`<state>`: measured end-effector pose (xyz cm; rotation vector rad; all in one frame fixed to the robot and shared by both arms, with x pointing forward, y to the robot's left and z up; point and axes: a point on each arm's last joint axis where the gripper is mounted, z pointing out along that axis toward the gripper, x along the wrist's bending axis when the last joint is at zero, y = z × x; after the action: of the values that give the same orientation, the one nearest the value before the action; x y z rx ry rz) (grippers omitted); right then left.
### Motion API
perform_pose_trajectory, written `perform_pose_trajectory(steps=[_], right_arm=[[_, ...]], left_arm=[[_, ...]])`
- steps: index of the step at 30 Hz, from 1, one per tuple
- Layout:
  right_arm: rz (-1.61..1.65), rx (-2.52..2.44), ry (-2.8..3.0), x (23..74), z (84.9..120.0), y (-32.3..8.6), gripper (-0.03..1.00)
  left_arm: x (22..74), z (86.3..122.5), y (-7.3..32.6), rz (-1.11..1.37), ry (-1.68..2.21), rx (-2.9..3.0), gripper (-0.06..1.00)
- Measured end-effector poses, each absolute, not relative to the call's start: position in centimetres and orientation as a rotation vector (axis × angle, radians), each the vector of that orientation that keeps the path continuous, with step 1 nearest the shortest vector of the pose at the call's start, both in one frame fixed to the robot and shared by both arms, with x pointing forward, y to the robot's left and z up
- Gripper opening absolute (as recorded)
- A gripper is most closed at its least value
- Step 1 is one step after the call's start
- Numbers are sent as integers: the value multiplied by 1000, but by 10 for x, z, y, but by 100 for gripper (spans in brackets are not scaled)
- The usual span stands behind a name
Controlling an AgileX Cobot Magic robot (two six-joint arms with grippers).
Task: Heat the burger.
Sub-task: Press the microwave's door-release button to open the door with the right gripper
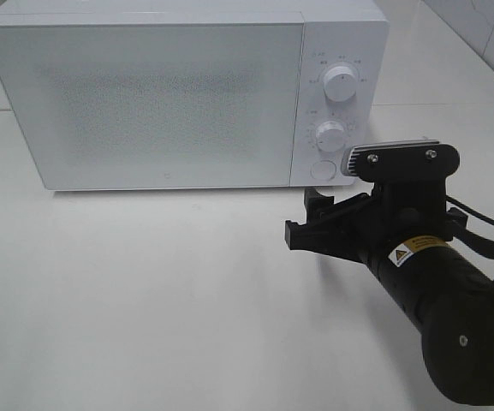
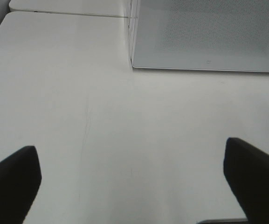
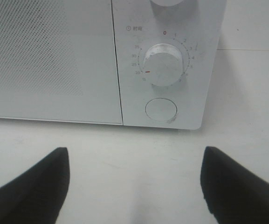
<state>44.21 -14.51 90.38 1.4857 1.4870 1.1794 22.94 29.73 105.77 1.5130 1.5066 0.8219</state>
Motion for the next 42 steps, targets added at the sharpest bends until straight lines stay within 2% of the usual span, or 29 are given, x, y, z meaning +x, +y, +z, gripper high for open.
perform_pose_trajectory(steps=[5,7,10,12,13,14,15,16,17,18,19,20,21,23,26,28,31,42], right_arm=[[1310,1688,1344,442,904,-145,73],[1405,1838,1221,442,904,-145,68],[1433,1884,1181,442,904,-145,66],[1572,2111,948,442,904,-145,54],[1572,2111,948,442,904,-145,54],[1599,2155,896,442,904,-145,51],[1654,2250,780,442,904,-145,43],[1654,2250,780,442,904,-145,43],[1683,2299,713,442,904,-145,39],[1733,2386,584,442,904,-145,31],[1733,2386,584,442,904,-145,31],[1768,2448,484,442,904,-145,24],[1768,2448,484,442,904,-145,24],[1805,2514,367,442,904,-145,16],[1820,2542,315,442,904,-145,11],[1829,2564,263,442,903,-145,4],[1834,2568,216,445,904,-143,2],[1819,2584,67,476,889,-140,2]], left_arm=[[229,1058,297,822,1507,1513,99],[229,1058,297,822,1507,1513,99],[229,1058,297,822,1507,1513,99],[229,1058,297,822,1507,1513,99],[229,1058,297,822,1507,1513,99],[229,1058,297,822,1507,1513,99],[229,1058,297,822,1507,1513,99],[229,1058,297,822,1507,1513,99],[229,1058,297,822,1507,1513,99],[229,1058,297,822,1507,1513,99],[229,1058,297,822,1507,1513,99],[229,1058,297,822,1507,1513,99],[229,1058,297,822,1507,1513,99],[229,1058,297,822,1507,1513,99],[229,1058,297,822,1507,1513,99],[229,1058,297,822,1507,1513,99],[229,1058,297,822,1507,1513,99],[229,1058,297,822,1507,1513,99]])
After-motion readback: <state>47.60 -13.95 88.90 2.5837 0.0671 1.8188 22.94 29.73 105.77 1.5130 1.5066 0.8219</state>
